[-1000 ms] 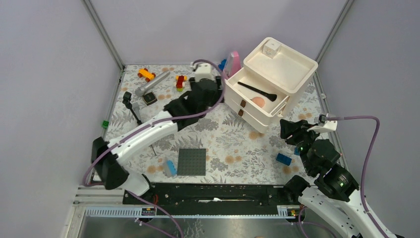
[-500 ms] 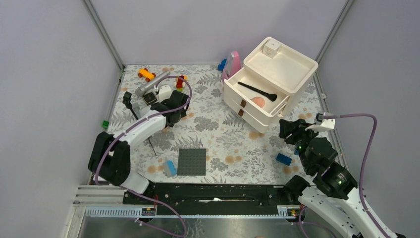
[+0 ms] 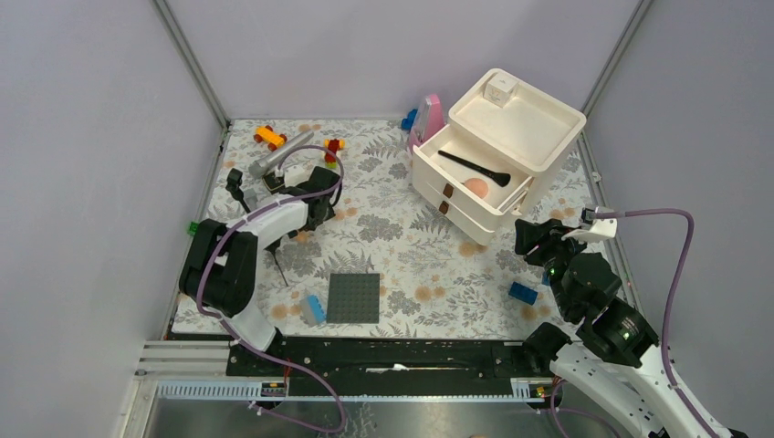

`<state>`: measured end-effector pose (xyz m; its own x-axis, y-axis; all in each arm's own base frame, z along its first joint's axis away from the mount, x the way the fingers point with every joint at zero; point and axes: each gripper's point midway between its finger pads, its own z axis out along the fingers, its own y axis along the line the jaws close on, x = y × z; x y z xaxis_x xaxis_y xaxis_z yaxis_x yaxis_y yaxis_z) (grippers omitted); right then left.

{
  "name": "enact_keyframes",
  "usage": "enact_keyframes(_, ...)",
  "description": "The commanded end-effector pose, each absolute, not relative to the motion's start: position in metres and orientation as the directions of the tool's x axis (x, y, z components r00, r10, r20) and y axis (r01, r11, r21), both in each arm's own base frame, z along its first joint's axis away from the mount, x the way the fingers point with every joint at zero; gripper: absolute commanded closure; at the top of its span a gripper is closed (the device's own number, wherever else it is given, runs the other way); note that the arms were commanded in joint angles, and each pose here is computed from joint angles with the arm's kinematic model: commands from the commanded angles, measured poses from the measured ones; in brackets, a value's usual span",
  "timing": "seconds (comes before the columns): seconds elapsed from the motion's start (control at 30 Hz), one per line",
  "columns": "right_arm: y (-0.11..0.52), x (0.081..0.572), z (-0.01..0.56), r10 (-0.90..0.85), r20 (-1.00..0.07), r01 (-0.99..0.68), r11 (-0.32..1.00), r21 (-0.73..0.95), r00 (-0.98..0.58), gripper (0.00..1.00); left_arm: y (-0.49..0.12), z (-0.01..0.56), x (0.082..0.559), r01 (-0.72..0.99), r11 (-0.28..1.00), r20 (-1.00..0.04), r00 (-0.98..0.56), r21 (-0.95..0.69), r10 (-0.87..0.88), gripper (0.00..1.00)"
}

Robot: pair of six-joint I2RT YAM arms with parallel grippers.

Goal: Organize the makeup
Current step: Place the makeup brush in the drawer, then pick up the makeup tool from the center of the board.

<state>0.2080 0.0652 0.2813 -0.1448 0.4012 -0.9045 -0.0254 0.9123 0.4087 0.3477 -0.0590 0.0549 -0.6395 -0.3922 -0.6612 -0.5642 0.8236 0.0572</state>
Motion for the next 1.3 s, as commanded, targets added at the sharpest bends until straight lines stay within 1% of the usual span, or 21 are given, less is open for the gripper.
enact_keyframes(0.0, 0.06, 0.209, 0.287, 0.397, -0.91, -0.008, 0.916, 0.401, -0.12, 0.5, -0.055, 0.057, 0.356, -0.601, 0.799, -0.664, -0.597, 0.0, -0.449, 0.19)
enact_keyframes(0.17, 0.062, 0.21, 0.286, 0.395, -0.91, -0.007, 0.917, 0.399, -0.126, 0.5, -0.054, 0.047, 0.355, -0.608, 0.793, -0.63, -0.608, -0.022, -0.483, 0.19)
enact_keyframes(0.47, 0.064, 0.21, 0.286, 0.409, -0.903, -0.014, 0.91, 0.414, -0.129, 0.5, -0.061, 0.028, 0.339, -0.584, 0.809, -0.575, -0.641, -0.063, -0.508, 0.28)
enact_keyframes(0.53, 0.066, 0.211, 0.286, 0.412, -0.902, -0.02, 0.908, 0.418, -0.131, 0.5, -0.064, 0.023, 0.333, -0.573, 0.816, -0.558, -0.655, -0.075, -0.51, 0.32)
enact_keyframes(0.63, 0.068, 0.212, 0.285, 0.414, -0.901, -0.025, 0.907, 0.421, -0.132, 0.49, -0.073, 0.018, 0.331, -0.547, 0.83, -0.532, -0.672, -0.111, -0.514, 0.42)
enact_keyframes(0.8, 0.069, 0.213, 0.286, 0.41, -0.902, -0.028, 0.908, 0.417, -0.133, 0.49, -0.08, 0.022, 0.332, -0.529, 0.837, -0.521, -0.679, -0.14, -0.517, 0.54)
enact_keyframes(1.03, 0.07, 0.212, 0.283, 0.428, -0.893, -0.029, 0.9, 0.436, -0.139, 0.49, -0.1, 0.056, 0.343, -0.461, 0.855, -0.547, -0.664, -0.236, -0.509, 0.68)
enact_keyframes(1.17, 0.072, 0.212, 0.282, 0.431, -0.891, -0.032, 0.897, 0.44, -0.142, 0.49, -0.138, 0.098, 0.353, -0.369, 0.884, -0.607, -0.643, -0.289, -0.467, 0.69)
enact_keyframes(1.27, 0.075, 0.213, 0.282, 0.433, -0.889, -0.039, 0.896, 0.442, -0.147, 0.49, -0.182, 0.134, 0.359, -0.27, 0.903, -0.647, -0.63, -0.335, -0.429, 0.69)
